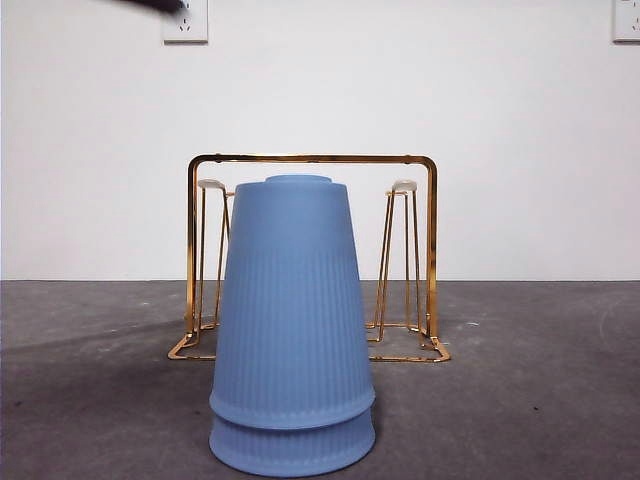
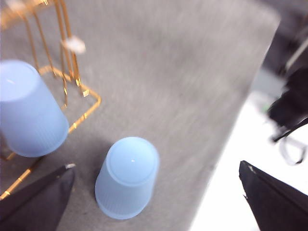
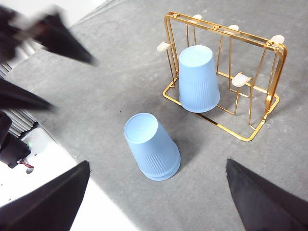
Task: The left arm pick up the left cup on cup holder and place it on desk, then the right arm insert the right cup into the first cup, and then the left arm insert the mid cup into the first cup
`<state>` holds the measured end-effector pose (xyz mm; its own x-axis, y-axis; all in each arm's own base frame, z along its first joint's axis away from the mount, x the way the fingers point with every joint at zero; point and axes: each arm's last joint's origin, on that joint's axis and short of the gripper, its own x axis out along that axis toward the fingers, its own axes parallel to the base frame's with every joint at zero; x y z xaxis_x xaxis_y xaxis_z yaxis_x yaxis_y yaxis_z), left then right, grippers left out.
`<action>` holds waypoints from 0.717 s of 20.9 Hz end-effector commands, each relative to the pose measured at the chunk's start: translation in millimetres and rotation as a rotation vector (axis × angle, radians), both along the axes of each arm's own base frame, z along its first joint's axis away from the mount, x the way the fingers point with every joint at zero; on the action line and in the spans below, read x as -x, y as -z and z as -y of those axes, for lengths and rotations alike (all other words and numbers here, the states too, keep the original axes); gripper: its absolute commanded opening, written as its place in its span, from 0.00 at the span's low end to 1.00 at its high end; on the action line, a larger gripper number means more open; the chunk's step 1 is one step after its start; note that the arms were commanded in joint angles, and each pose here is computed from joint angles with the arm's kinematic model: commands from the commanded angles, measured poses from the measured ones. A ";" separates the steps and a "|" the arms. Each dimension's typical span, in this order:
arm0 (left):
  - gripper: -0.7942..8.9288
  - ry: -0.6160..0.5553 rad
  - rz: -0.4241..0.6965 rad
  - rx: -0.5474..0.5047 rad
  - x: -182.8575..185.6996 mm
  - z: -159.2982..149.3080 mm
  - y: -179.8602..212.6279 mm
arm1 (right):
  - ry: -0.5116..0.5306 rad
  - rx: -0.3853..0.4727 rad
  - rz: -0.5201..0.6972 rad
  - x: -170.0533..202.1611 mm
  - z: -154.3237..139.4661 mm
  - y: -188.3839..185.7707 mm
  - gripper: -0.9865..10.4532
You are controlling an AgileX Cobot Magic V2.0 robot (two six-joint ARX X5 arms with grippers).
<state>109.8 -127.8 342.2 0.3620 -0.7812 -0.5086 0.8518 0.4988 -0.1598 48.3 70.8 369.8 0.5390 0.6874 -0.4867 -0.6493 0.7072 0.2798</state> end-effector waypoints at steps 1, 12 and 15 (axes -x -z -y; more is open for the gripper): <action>0.69 -0.045 0.029 0.044 16.6 -17.3 -14.6 | -0.001 -0.017 0.003 -0.2 -1.6 -4.6 0.48; 0.69 -0.254 0.059 0.017 49.5 -61.3 -17.1 | -0.001 -0.004 -0.008 -3.8 -7.5 -3.5 0.48; 0.69 -0.257 0.045 0.010 50.6 -62.4 -16.0 | 0.018 -0.040 -0.027 -8.0 -14.1 -5.1 0.48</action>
